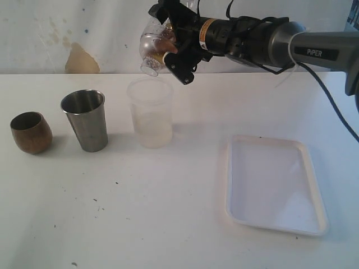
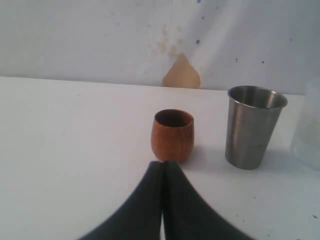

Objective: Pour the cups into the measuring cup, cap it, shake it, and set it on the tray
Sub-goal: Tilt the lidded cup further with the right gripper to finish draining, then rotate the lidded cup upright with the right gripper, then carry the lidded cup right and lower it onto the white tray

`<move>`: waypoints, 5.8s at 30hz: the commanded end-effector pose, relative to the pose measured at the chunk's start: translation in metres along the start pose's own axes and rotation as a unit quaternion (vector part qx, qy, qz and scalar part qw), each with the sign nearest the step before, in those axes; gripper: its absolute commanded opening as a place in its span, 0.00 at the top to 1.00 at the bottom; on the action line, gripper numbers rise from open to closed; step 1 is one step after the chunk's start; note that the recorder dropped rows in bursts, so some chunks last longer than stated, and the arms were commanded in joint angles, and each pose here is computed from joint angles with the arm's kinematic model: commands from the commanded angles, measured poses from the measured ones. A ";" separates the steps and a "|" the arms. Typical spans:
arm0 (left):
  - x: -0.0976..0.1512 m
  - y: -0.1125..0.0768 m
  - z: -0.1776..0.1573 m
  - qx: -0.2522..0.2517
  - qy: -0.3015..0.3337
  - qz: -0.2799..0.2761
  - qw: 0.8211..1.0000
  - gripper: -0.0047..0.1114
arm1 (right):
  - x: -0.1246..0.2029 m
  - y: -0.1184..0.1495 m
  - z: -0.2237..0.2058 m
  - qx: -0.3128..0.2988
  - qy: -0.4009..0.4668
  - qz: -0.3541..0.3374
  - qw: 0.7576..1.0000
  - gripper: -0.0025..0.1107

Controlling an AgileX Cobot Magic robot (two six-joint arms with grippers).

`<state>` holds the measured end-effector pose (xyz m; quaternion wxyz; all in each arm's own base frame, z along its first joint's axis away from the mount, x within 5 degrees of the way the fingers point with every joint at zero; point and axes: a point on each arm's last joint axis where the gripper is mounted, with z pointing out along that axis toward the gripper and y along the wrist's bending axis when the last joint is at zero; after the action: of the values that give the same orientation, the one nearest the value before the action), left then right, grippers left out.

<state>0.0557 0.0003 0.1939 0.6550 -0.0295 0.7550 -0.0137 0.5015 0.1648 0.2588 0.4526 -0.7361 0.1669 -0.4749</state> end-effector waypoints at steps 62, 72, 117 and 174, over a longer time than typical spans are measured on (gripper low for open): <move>0.001 0.000 0.000 0.000 -0.002 -0.003 1.000 0.96 | 0.014 0.002 -0.004 -0.027 0.061 0.475 0.877 0.98; 0.001 0.000 0.000 0.000 -0.002 -0.003 1.000 0.96 | 0.015 0.007 -0.005 -0.007 0.096 0.818 0.567 0.98; 0.001 0.000 0.000 0.000 -0.002 -0.003 1.000 0.96 | -0.013 0.044 -0.216 -0.053 0.025 0.888 0.457 0.98; 0.001 0.000 0.000 0.000 -0.002 -0.003 1.000 0.96 | -0.069 0.102 -0.262 0.009 0.119 0.889 0.442 0.19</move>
<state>0.0557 0.0003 0.1939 0.6550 -0.0295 0.7550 -0.0137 0.2633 0.0244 0.1703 0.5980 -0.1169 0.7859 0.1050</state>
